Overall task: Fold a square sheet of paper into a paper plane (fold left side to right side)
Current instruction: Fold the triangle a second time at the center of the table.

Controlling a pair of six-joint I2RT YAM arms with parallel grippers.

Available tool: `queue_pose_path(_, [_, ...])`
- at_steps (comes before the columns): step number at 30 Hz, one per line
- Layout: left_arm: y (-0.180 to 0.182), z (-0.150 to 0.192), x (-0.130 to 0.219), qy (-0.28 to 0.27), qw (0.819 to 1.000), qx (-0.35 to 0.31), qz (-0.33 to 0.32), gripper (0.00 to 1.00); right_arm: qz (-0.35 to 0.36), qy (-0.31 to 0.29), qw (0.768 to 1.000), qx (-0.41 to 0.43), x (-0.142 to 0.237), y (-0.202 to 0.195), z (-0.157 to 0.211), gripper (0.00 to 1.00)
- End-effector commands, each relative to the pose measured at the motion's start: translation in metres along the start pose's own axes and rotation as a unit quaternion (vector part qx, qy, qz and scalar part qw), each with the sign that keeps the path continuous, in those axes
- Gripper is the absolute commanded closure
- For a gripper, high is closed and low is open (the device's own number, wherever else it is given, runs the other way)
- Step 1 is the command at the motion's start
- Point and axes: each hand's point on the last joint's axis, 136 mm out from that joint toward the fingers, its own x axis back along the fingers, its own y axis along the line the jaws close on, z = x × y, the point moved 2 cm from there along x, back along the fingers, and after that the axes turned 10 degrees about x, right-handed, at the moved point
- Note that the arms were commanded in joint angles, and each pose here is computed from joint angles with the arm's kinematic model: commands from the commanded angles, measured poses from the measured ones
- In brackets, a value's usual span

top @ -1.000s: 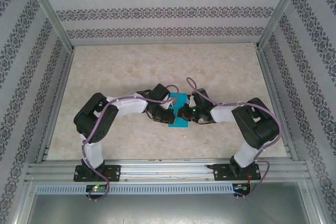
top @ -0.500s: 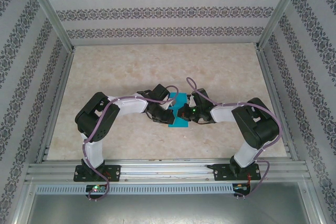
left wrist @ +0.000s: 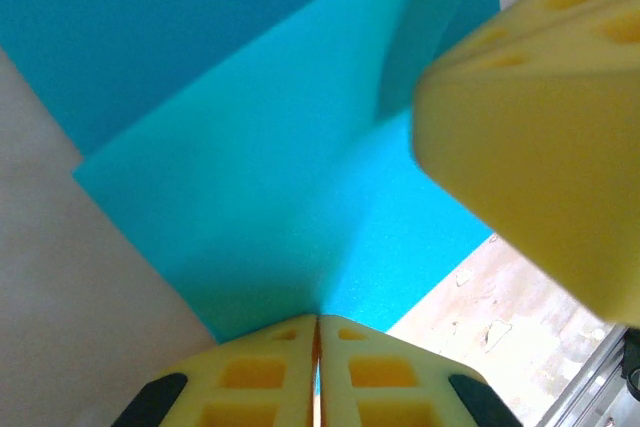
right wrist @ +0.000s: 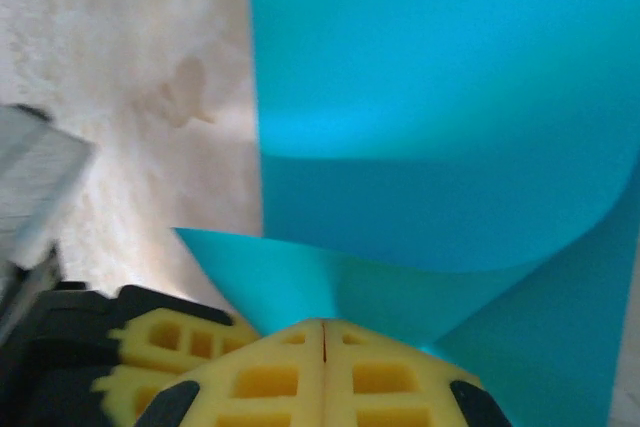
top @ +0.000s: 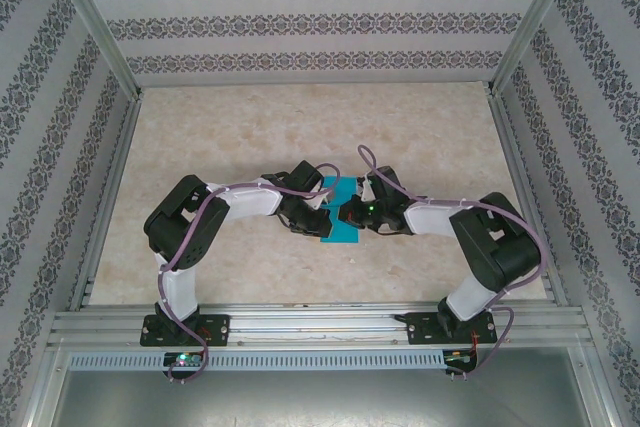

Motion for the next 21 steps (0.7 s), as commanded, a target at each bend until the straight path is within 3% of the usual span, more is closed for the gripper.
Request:
queue_pose_path(1, [0.025, 0.013, -0.006, 0.025, 0.999, 0.027, -0.038, 0.91, -0.008, -0.015, 0.999, 0.028, 0.004, 0.011, -0.006, 1.00])
queue_pose_path(21, [0.029, 0.014, -0.009, 0.029, 0.998, 0.031, -0.046, 0.92, 0.024, 0.031, 0.999, 0.008, -0.023, -0.009, 0.019, 1.00])
